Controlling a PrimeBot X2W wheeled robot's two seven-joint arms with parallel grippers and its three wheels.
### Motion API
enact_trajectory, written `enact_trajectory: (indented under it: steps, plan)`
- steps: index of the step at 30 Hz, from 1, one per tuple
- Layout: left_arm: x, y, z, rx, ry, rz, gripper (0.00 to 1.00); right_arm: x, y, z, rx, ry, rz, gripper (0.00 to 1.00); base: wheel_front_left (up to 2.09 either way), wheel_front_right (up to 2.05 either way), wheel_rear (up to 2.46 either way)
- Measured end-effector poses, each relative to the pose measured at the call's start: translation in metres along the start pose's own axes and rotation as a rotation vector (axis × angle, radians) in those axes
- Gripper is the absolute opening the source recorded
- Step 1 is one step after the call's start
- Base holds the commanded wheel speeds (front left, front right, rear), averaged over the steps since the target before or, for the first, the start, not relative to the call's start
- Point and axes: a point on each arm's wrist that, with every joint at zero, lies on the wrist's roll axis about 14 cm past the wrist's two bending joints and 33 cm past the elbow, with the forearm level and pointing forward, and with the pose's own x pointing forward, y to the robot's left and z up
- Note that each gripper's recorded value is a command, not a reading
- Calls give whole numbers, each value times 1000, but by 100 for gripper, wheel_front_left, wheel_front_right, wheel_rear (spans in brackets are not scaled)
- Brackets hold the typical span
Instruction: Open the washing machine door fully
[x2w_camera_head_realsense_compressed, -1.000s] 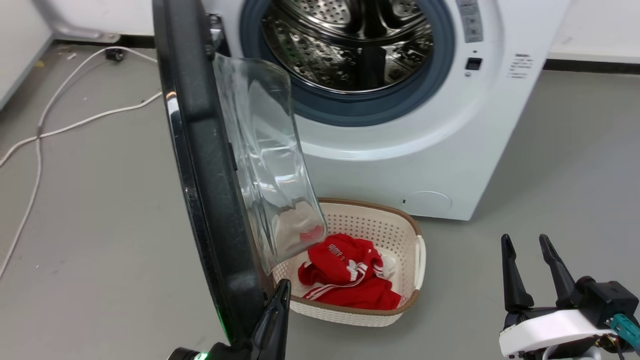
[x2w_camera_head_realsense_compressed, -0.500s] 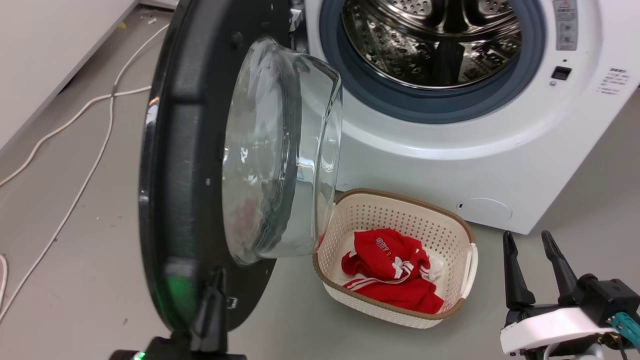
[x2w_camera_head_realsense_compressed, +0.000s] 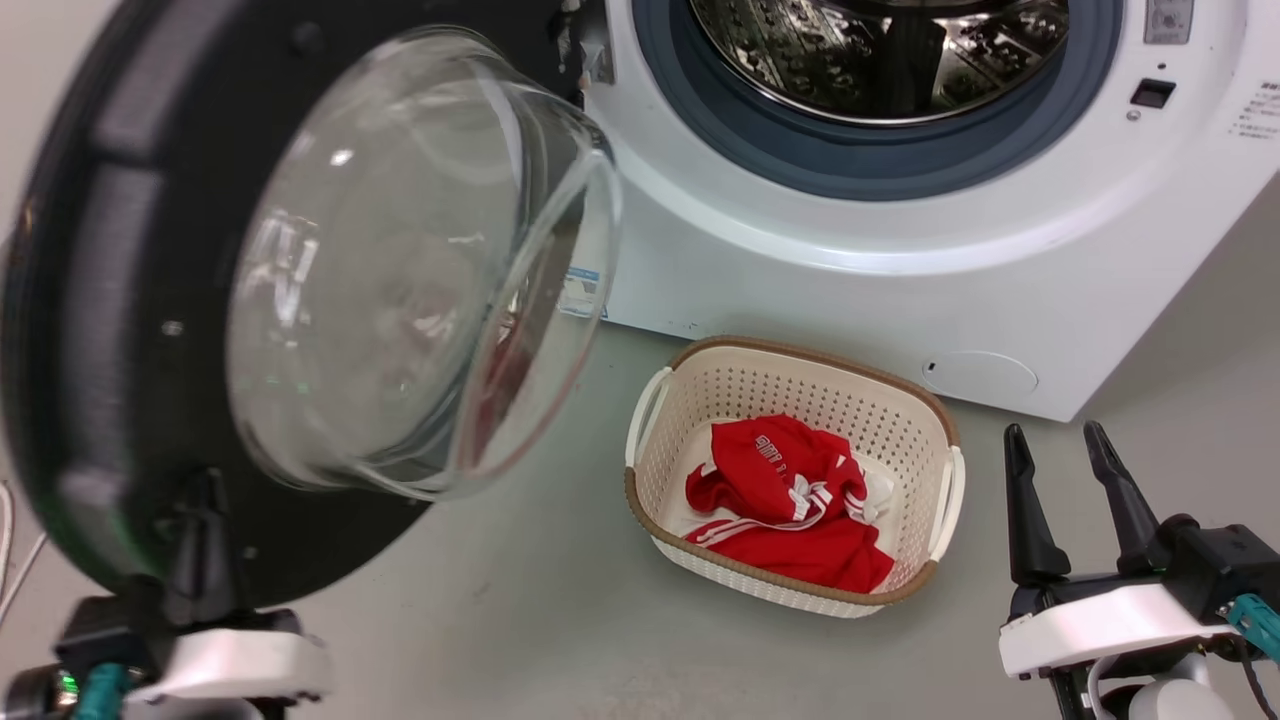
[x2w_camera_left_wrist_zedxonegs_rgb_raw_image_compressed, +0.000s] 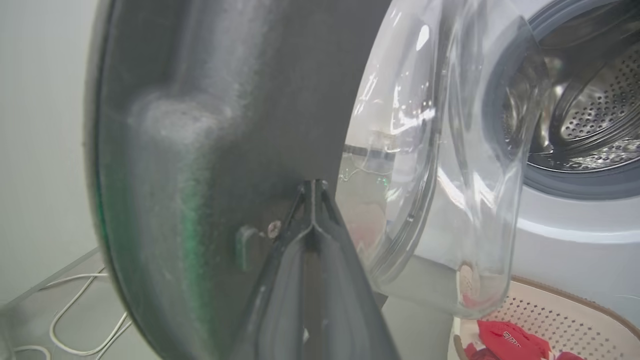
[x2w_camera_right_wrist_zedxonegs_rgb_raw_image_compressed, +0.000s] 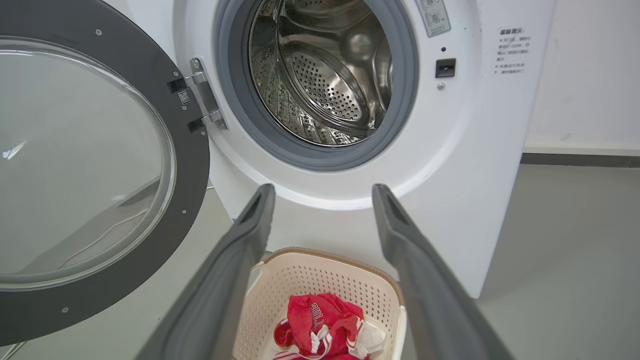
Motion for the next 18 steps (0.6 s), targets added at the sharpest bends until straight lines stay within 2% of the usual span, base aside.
enact_trajectory:
  steps: [11, 18]
  plan:
    - [43, 66, -11, 93, 35, 162, 0, 4, -18, -8, -6, 19, -42, 100, 0, 0, 0]
    - [61, 96, -16, 153, 59, 212, 0, 2, -26, -10, -25, 26, -62, 100, 0, 0, 0]
